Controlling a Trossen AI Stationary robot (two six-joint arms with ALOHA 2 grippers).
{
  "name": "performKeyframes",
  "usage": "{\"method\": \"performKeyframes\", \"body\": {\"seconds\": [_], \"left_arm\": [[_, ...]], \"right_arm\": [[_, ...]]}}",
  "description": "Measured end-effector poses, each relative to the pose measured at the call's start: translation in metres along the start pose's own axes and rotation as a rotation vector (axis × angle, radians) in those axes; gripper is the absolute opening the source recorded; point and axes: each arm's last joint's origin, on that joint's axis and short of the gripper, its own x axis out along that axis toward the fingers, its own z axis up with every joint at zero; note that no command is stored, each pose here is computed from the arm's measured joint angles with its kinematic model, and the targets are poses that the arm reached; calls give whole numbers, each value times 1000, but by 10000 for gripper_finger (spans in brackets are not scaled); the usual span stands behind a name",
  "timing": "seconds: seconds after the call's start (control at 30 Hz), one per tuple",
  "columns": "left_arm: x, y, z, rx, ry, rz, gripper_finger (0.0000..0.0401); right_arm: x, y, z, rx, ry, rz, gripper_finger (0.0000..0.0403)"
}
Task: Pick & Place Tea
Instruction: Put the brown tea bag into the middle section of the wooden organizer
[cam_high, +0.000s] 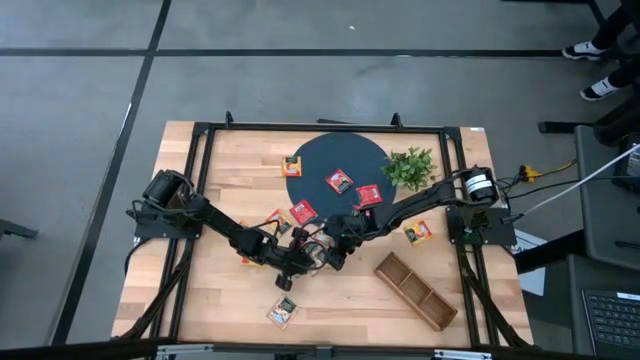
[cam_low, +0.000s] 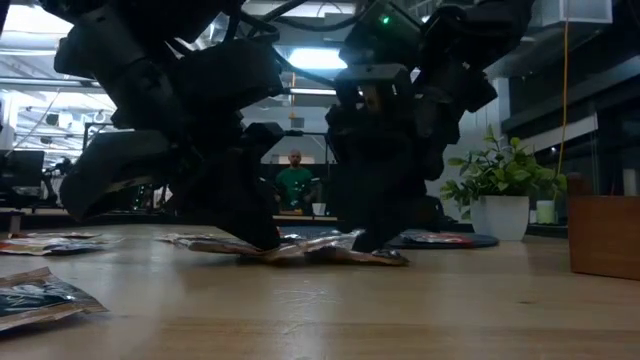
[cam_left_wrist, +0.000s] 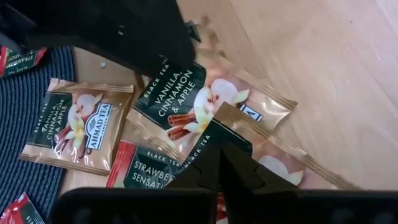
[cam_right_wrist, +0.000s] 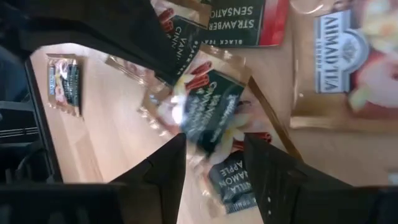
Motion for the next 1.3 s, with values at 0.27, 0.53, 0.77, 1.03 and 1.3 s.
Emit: {"method": "performKeyframes", "body": {"seconds": [0.27, 0.53, 0.77, 1.03, 1.3], "left_arm": [[1, 1, 0, -10, -3, 7, 5], [1, 1, 0, -14, -3, 8, 3], [-4, 3, 0, -64, 12, 8, 9], [-37, 12, 14, -269, -39, 2, 4], [-92, 51, 38, -622, -255, 1, 29]], "right_arm": [[4, 2, 2, -16, -18, 43, 162], [4, 2, 2, -38, -19, 42, 89], [1, 4, 2, -84, -3, 64, 8], [-42, 21, 3, -228, -42, 19, 6], [-70, 26, 0, -402, -84, -87, 4]]}}
